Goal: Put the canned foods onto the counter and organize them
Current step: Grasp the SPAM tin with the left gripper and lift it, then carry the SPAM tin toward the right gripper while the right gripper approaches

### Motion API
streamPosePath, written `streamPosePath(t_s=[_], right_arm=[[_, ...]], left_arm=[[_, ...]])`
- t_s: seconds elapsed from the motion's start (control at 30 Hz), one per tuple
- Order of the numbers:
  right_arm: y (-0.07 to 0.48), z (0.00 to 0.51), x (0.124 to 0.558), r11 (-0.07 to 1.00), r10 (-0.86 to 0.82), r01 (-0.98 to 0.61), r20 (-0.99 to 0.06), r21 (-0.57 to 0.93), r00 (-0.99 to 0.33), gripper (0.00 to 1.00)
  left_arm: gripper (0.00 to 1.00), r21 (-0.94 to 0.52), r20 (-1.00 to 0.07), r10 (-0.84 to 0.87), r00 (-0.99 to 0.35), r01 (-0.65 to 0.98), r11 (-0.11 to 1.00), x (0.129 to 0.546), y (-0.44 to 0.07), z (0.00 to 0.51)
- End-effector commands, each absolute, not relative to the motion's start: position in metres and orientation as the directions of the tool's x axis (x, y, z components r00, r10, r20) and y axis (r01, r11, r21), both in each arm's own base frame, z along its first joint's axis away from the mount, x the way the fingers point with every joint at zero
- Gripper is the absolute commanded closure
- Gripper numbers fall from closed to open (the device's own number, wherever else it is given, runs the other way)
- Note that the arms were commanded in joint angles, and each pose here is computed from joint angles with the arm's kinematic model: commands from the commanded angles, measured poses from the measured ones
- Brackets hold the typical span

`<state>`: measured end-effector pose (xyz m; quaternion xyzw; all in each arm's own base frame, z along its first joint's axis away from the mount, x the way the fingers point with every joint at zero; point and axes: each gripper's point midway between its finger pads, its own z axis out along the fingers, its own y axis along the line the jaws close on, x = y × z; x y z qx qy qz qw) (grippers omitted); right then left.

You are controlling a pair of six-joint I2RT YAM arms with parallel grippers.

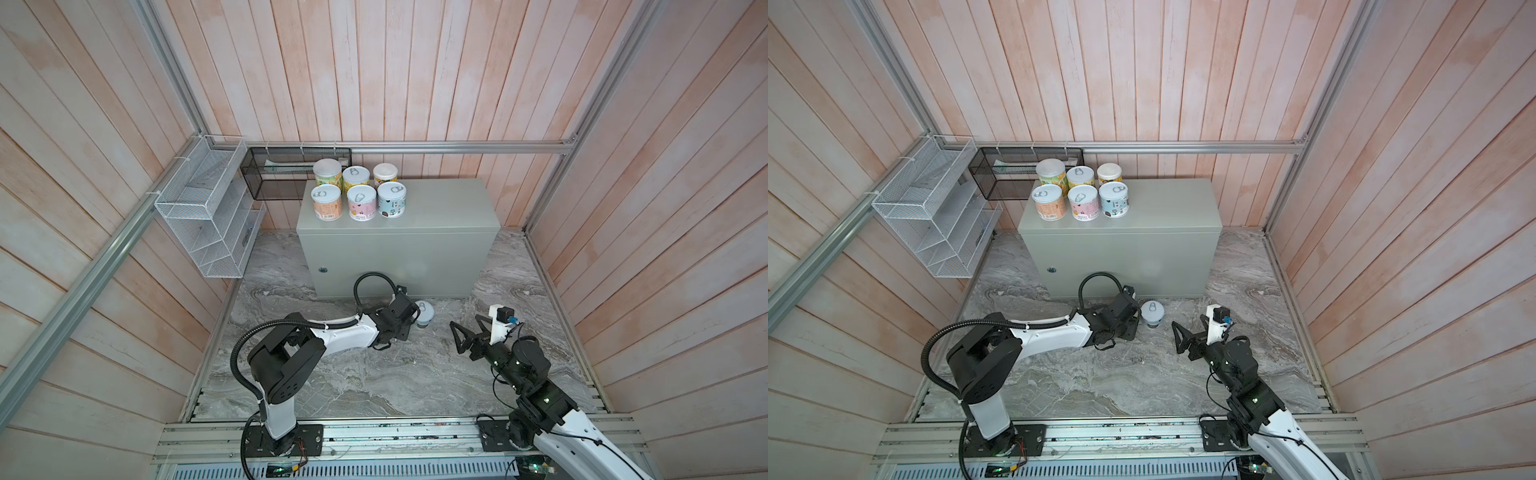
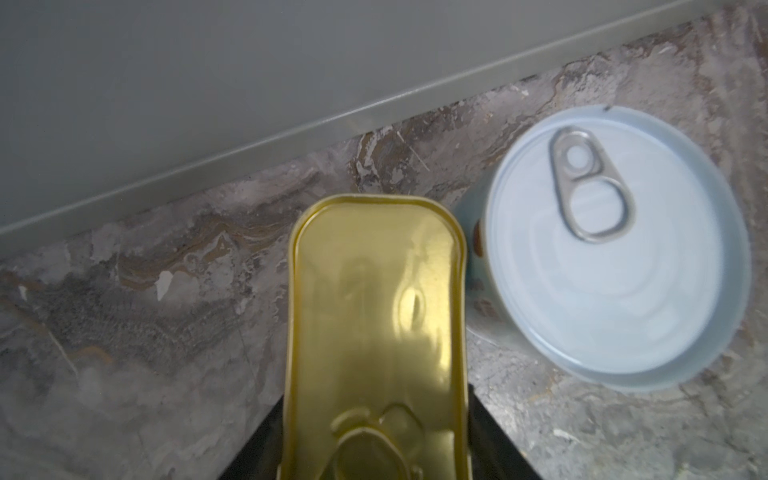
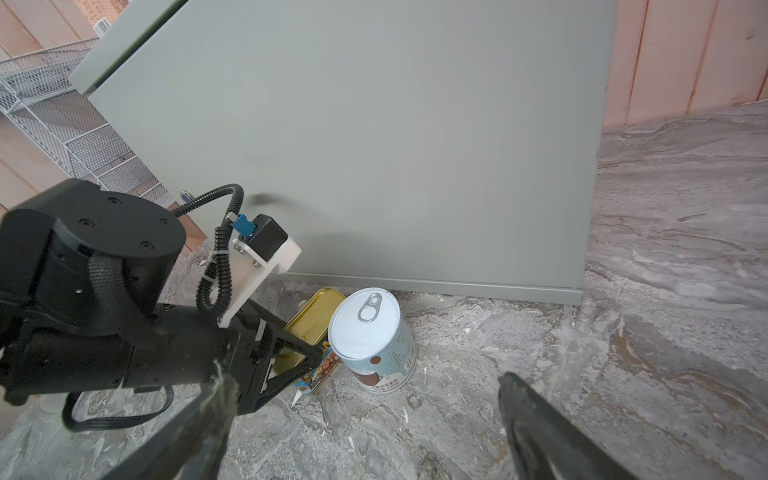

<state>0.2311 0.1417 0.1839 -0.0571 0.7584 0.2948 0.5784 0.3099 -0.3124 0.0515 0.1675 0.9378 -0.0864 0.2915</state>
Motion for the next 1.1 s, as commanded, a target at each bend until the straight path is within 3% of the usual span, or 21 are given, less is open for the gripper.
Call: streamPosePath(t_s=[0.0,0.37,0.6,0.67,0.77,0.97,1.07], right_arm=[[0.148,0.169,0.224,0.8,0.231,-0.45,-0.896,0.396,-0.378,0.02],[0.142,0.161,0.217,0.798,0.264,-0.424,-0.88,0.429,-0.395,0.03],[0.146,0.158,0.217,0.787,0.26,-0.434,-0.873,0.439,-0.412,0.03],[0.148,0.157,0.217,0.783,0.258,-0.438,-0.871,0.442,-0.418,0.03],[0.149,0.155,0.219,0.785,0.258,-0.433,-0.869,0.444,-0.422,0.03],[0.148,0.156,0.221,0.787,0.27,-0.419,-0.864,0.453,-0.425,0.03],[0.146,0.153,0.222,0.792,0.277,-0.404,-0.858,0.459,-0.432,0.03]], left_arm=[[0.46,-0.119,-0.579,0.232,-0.781,0.363,0.924,0.302,-0.313,0.072],[0.47,-0.137,-0.496,0.219,-0.84,0.325,0.936,0.273,-0.288,0.062],[0.47,-0.182,-0.454,0.126,-0.882,0.23,0.956,0.242,-0.257,0.053],[0.42,-0.218,-0.449,0.1,-0.888,0.217,0.951,0.233,-0.255,0.054],[0.25,-0.239,-0.45,0.096,-0.888,0.223,0.945,0.228,-0.255,0.055],[0.17,-0.169,-0.485,0.125,-0.865,0.234,0.957,0.246,-0.254,0.059],[0.2,-0.157,-0.484,0.123,-0.866,0.225,0.962,0.262,-0.252,0.054]])
